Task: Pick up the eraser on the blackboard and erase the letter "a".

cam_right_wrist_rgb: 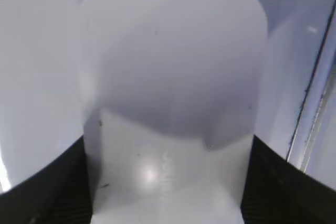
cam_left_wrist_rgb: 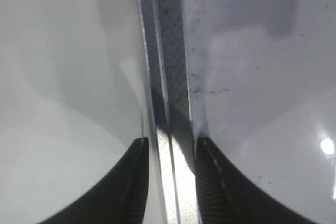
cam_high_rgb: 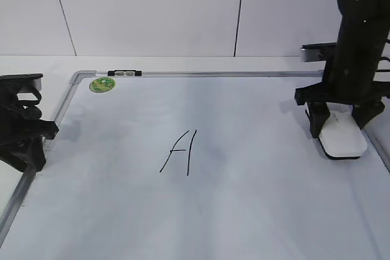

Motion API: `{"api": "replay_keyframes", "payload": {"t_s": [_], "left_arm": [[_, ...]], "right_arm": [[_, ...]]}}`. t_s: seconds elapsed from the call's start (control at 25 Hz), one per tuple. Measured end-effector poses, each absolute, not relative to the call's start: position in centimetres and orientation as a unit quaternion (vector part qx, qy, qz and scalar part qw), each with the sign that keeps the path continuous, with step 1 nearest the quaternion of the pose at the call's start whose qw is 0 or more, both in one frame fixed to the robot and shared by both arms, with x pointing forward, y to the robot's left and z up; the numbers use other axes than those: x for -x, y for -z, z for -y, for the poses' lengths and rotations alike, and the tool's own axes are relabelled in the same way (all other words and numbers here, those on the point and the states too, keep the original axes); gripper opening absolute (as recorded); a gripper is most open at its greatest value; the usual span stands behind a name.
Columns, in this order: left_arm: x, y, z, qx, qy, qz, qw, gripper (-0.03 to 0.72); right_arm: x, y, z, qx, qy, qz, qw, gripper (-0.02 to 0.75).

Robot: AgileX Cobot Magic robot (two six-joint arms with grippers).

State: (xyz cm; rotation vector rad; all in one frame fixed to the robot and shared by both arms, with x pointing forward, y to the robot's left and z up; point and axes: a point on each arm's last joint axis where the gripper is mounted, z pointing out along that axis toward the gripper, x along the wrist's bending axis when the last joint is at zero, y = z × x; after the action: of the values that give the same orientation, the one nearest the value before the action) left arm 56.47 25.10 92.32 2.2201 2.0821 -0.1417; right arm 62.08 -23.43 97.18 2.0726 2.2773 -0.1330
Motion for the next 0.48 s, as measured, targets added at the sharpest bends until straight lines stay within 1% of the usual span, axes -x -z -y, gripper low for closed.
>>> {"api": "replay_keyframes", "payload": {"t_s": [0.24, 0.48], "left_arm": [[-56.5, -92.3, -25.1, -0.728, 0.046, -0.683, 0.047, 0.225], [-56.5, -92.3, -25.1, -0.728, 0.046, -0.682, 0.047, 0.225]], "right_arm": [[-62.4, -97.2, 25.8, -0.691, 0.033, -0.722, 0.013, 0.523], [-62.5, -97.2, 26.7, -0.688, 0.036, -0.725, 0.014, 0.523]]}}
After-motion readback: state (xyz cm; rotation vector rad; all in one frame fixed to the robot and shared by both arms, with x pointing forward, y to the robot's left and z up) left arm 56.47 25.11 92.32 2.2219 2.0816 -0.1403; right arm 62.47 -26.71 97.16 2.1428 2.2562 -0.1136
